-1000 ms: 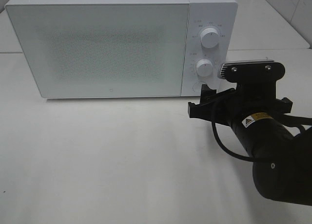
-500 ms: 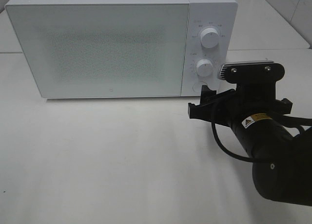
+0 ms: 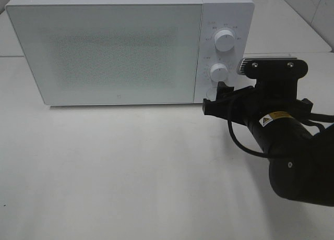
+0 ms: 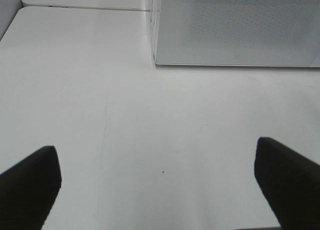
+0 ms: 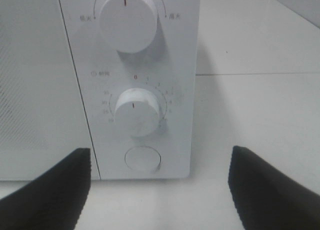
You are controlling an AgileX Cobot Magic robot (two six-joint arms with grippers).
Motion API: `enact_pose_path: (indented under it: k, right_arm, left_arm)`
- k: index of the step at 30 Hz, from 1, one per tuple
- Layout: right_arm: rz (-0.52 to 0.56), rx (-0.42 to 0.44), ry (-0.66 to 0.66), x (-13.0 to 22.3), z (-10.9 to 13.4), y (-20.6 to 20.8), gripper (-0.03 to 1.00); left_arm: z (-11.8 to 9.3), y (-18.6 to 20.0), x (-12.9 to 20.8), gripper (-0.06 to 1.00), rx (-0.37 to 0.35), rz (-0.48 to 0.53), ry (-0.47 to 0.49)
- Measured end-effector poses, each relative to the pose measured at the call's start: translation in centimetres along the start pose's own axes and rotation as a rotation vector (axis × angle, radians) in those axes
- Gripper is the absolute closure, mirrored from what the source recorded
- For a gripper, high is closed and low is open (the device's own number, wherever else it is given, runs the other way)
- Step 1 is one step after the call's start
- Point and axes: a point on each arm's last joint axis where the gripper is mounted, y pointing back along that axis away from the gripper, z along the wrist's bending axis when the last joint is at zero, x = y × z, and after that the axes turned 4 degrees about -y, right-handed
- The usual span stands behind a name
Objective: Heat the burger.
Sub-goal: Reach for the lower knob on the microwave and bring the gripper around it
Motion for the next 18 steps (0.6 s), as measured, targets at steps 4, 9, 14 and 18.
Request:
enact_pose_path:
  k: [4,9,14,18]
  right_arm:
    - [-0.02,-0.021,0.01,-0.1,0.4,-1.4,0.22]
    - [-0.017,-0.03,0.021,0.6,1.2,-2.5,0.22]
    - [-0.013,-0.019,0.032,1.6,1.5,-4.3,0.22]
    - [-0.021,-0.004,0.03,1.7,1.3,-5.4,0.22]
  left_arm:
    - [0.0,0.0,0.0,-0.03,0.0,0.0,0.0]
    - [0.0,0.0,0.0,-0.03,0.0,0.0,0.0]
    - [0.0,0.0,0.0,-0.03,0.0,0.0,0.0]
    - [0.0,0.0,0.0,-0.03,0.0,0.0,0.0]
